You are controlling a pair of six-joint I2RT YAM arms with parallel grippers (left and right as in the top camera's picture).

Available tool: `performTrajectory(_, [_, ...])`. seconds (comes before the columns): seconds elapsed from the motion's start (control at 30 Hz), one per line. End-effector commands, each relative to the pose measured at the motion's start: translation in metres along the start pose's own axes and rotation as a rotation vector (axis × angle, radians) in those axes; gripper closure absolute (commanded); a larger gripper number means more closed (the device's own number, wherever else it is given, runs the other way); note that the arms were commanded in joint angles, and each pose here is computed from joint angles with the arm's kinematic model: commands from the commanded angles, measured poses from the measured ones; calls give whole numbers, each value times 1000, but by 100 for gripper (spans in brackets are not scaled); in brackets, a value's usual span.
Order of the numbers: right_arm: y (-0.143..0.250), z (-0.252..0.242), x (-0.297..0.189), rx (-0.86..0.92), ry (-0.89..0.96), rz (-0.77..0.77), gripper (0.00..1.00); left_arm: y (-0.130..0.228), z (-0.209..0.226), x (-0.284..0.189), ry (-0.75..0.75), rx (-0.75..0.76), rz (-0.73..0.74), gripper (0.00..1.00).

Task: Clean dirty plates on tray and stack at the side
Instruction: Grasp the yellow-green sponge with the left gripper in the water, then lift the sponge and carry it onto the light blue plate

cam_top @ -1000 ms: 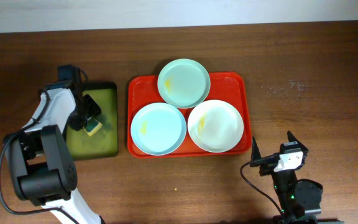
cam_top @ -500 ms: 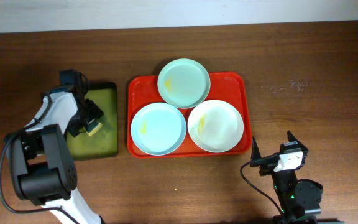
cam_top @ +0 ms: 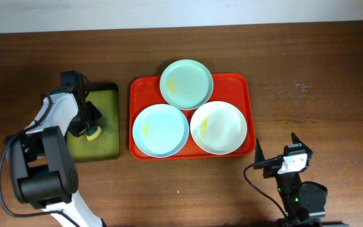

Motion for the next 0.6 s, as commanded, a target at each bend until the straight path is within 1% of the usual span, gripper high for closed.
performTrajectory(0.0, [2, -3, 0, 11, 16, 2, 1, -25, 5, -73, 42, -9, -190, 100])
performTrajectory(0.03, [2, -3, 0, 11, 16, 2, 1, -26, 7, -100, 69, -16, -256, 100])
performTrajectory(0.07, [2, -3, 0, 11, 16, 2, 1, -25, 7, -113, 89, -17, -287, 100])
performTrajectory(0.13, [2, -3, 0, 11, 16, 2, 1, -18, 8, -160, 173, -19, -400, 100])
performTrajectory(0.2, [2, -3, 0, 11, 16, 2, 1, -11, 14, -194, 210, -28, -496, 100])
performTrajectory(0.3, [2, -3, 0, 11, 16, 2, 1, -4, 20, -221, 233, -37, -579, 100])
performTrajectory(0.37, [2, -3, 0, 11, 16, 2, 1, -4, 20, -219, 231, -37, -574, 100])
performTrajectory(0.43, [2, -3, 0, 11, 16, 2, 1, -6, 16, -200, 216, -32, -528, 100])
performTrajectory(0.47, [2, -3, 0, 11, 16, 2, 1, -8, 12, -183, 205, -26, -488, 100])
performTrajectory(0.57, [2, -3, 0, 11, 16, 2, 1, -11, 1, -112, 159, -6, -322, 100])
Point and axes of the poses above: each gripper's point midway between its finger pads, its own x axis out along the fingers, its own z axis along the line the jaws close on, y = z × x, the point moved 6 cm from there along -x, back along the fingers, and after that the axes turned 15 degrees about x, right-handed, at the moved point
